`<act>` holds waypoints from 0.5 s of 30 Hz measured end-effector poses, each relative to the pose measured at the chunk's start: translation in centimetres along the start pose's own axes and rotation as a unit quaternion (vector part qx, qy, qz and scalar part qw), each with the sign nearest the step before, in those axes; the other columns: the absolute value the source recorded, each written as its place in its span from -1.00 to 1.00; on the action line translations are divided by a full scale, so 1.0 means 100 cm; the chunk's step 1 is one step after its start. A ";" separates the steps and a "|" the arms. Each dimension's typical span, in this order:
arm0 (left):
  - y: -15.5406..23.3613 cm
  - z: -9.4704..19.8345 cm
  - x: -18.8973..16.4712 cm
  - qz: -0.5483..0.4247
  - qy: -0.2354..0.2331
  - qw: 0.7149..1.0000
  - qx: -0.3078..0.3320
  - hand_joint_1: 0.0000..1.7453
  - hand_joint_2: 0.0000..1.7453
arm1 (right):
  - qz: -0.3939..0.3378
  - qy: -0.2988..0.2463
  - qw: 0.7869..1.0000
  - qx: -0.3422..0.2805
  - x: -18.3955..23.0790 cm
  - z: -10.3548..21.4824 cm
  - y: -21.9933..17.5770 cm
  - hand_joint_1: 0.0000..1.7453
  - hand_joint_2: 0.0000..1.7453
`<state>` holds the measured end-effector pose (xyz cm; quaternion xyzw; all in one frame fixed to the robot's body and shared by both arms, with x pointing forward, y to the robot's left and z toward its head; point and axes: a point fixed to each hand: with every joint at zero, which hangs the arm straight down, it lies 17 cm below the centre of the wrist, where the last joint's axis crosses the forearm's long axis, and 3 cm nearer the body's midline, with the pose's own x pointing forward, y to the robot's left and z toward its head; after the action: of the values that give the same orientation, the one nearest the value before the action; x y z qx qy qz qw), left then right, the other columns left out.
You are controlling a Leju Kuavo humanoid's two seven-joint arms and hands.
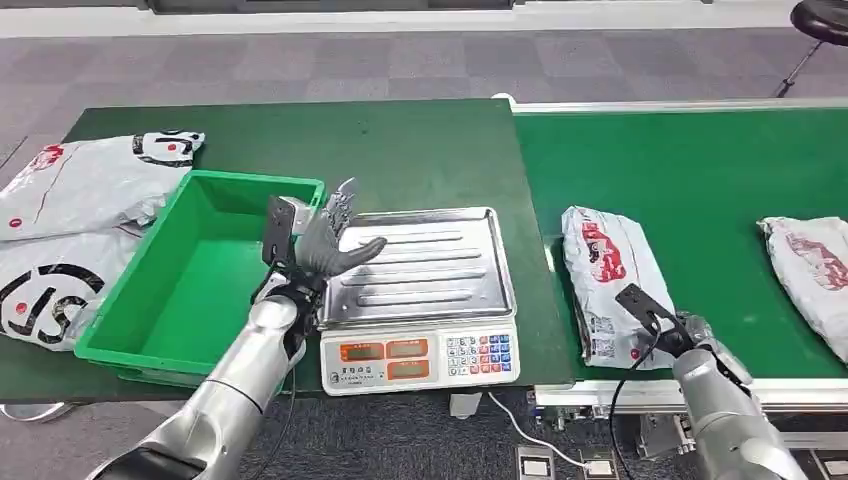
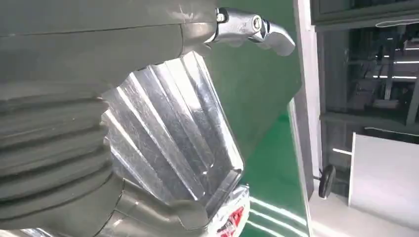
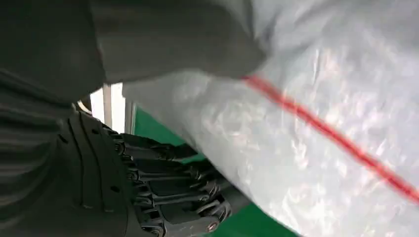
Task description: Moved the parcel from conveyor to table for the left to box.
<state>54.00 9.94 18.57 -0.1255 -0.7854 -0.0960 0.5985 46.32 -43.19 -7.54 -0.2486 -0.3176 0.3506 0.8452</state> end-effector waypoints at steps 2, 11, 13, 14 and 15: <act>0.000 -0.001 0.001 0.002 -0.001 1.000 0.000 -1.00 1.00 | -0.005 -0.010 1.000 0.003 0.004 0.000 -0.002 1.00 1.00; -0.001 -0.002 0.002 0.003 0.000 1.000 -0.002 -1.00 1.00 | -0.024 -0.036 0.999 0.004 0.015 0.001 -0.003 1.00 1.00; -0.001 -0.002 0.003 0.004 0.000 1.000 -0.004 -1.00 1.00 | -0.025 -0.038 0.999 0.004 0.017 0.001 -0.003 1.00 1.00; -0.001 -0.002 0.003 0.004 0.000 1.000 -0.004 -1.00 1.00 | -0.026 -0.039 0.999 0.004 0.017 0.001 -0.003 1.00 1.00; -0.002 -0.003 0.004 0.004 -0.001 1.000 -0.005 -1.00 1.00 | -0.028 -0.040 0.999 0.003 0.018 0.001 -0.004 1.00 1.00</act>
<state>54.10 9.73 18.99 -0.1317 -0.7848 -0.0973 0.5977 47.39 -42.11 -6.60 -0.2225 -0.3565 0.3371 0.8425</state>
